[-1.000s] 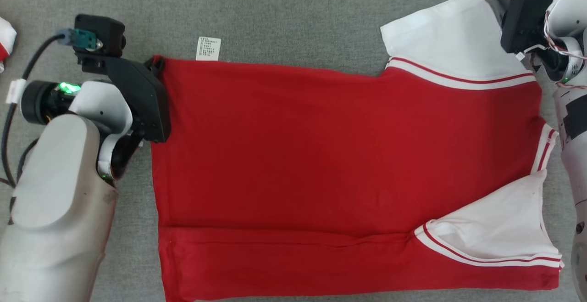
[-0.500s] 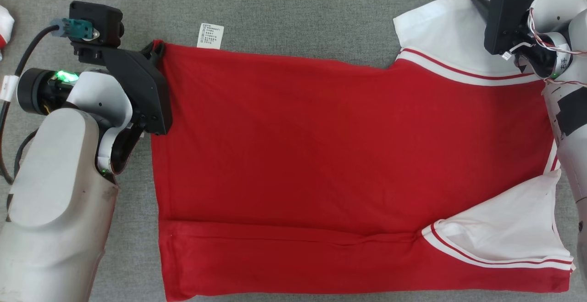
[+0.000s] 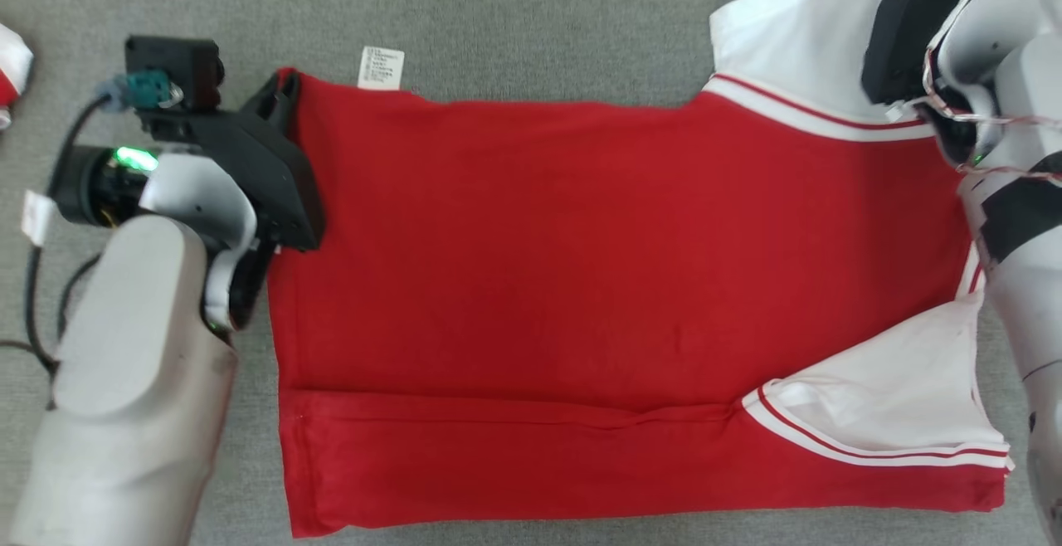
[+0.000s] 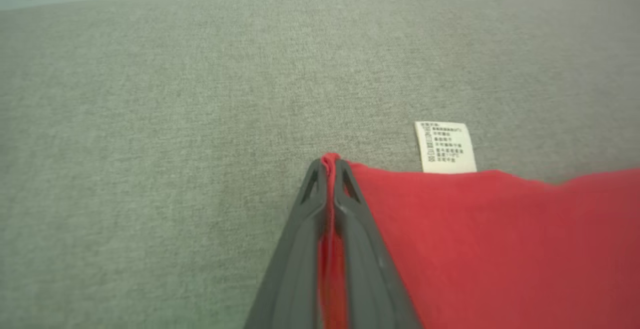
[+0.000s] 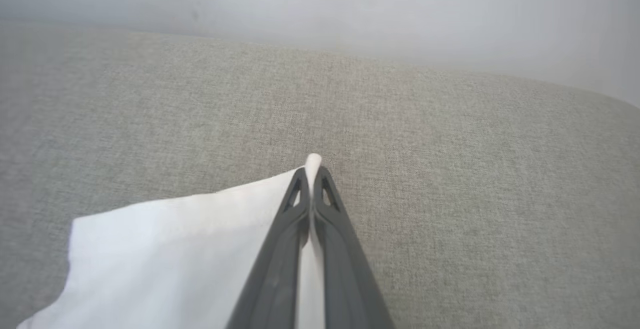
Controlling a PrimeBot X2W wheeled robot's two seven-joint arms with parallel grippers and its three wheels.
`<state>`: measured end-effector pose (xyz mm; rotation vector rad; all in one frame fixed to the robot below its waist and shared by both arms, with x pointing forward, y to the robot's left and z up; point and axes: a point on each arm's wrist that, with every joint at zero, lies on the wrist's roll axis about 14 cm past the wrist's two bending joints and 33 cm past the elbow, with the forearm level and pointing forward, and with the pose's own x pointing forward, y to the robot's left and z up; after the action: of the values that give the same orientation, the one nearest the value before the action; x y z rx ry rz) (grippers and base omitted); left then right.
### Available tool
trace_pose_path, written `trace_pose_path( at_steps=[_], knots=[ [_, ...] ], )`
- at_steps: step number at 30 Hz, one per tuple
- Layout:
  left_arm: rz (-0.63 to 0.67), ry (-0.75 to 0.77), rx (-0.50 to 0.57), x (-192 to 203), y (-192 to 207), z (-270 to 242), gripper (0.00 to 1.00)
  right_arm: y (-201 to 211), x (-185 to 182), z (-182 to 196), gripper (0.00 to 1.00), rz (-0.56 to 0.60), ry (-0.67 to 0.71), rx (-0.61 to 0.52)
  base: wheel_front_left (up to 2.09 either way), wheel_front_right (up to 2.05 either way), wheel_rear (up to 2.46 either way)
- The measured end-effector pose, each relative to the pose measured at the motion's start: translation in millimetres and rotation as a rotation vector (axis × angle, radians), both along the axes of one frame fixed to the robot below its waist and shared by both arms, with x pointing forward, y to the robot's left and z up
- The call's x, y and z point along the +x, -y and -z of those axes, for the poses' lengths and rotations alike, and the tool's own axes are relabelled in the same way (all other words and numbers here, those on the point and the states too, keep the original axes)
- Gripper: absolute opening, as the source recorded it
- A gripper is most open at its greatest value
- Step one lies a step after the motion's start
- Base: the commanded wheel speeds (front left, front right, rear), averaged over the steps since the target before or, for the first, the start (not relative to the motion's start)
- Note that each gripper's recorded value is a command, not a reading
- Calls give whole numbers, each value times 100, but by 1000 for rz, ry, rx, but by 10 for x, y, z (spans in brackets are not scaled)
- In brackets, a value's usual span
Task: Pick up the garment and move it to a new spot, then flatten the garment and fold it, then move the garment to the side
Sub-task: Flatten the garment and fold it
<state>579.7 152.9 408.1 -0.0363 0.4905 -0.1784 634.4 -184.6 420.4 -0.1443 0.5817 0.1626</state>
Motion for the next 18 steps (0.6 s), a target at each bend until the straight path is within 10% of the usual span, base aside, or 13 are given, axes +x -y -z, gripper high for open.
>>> trace_pose_path(
  at_steps=[18],
  knots=[
    [-35, 330, -143, -667, 175, -611, 0, 21, -1009, -448, 0, -41, 190, 186, 0, 0, 0]
  ],
)
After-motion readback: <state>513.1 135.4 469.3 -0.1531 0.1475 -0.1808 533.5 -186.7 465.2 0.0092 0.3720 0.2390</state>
